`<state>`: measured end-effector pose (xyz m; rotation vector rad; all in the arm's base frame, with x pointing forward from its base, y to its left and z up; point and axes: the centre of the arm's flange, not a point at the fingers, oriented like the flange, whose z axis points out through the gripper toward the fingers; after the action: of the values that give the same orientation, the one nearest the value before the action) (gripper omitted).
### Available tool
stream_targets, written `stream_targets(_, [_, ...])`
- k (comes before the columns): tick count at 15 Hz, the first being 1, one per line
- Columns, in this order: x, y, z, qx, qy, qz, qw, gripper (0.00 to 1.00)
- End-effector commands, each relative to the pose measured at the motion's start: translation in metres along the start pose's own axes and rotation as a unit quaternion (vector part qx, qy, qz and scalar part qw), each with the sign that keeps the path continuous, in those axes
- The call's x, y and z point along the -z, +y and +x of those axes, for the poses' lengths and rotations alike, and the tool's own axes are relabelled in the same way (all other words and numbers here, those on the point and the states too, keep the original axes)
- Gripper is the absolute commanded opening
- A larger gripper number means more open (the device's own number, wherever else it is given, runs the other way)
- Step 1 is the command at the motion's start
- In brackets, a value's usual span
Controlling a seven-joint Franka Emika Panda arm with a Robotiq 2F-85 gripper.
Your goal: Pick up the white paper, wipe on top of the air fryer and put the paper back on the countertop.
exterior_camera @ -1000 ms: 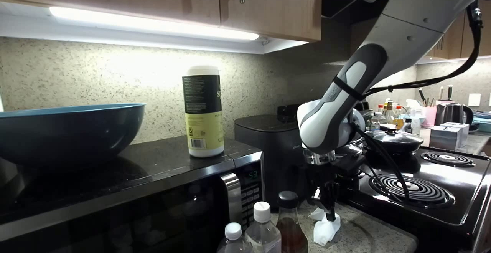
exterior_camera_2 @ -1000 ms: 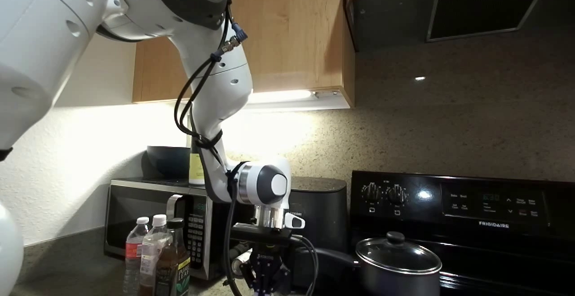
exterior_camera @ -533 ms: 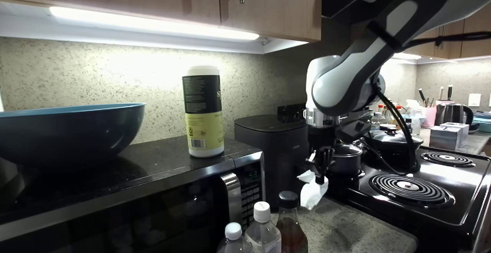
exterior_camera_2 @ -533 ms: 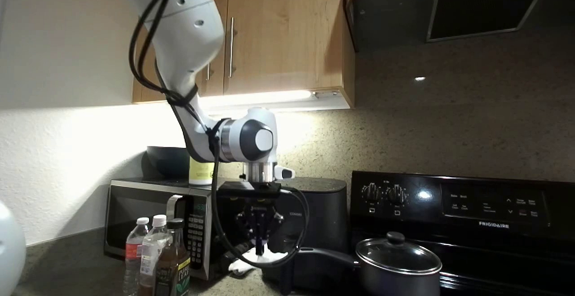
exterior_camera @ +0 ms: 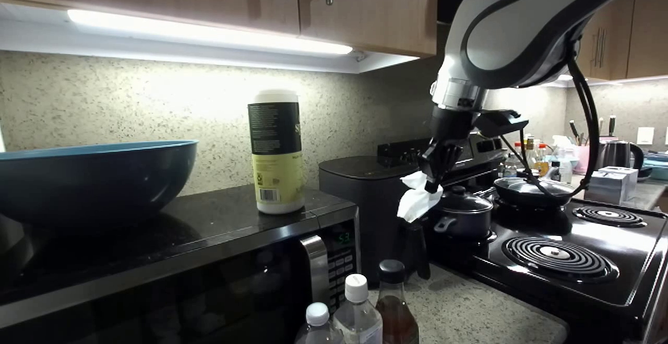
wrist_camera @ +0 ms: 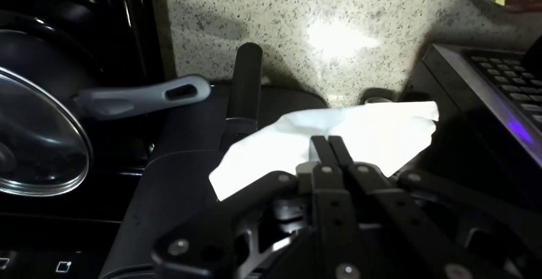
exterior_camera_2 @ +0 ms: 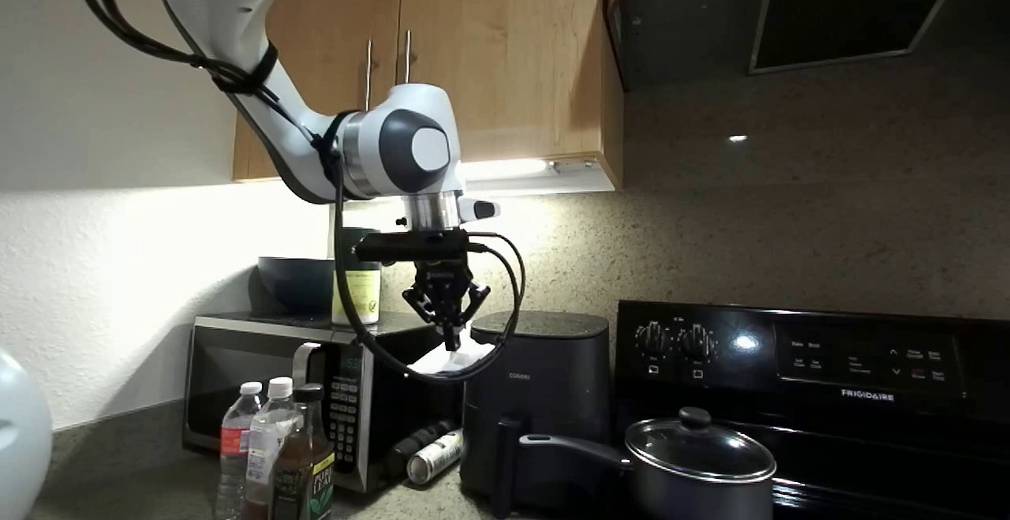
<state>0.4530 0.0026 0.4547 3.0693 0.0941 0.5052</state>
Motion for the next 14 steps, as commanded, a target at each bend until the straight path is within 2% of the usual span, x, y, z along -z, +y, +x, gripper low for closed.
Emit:
stream_targets(1, [0.002,0.000,-0.001,0.000,0.002,0.000,1.0000,0.02])
stream_targets(2, [0.001,0.000,-0.002,0.000,0.001,0.000,1.0000,0.01])
stream_targets(6, [0.005,0.002,0.035,-0.043,0.103,0.008,0.9938,0.01])
stream_targets(9, [0.013,0.002,0.058,-0.051,0.148,0.006,0.9877,0.01])
stream_targets(11, [0.011,0.003,0.071,-0.056,0.152,0.005,0.9868,0.01])
stream_targets(14, [-0.013,0.007,0.089,-0.051,0.118,0.004,0.9916,0.01])
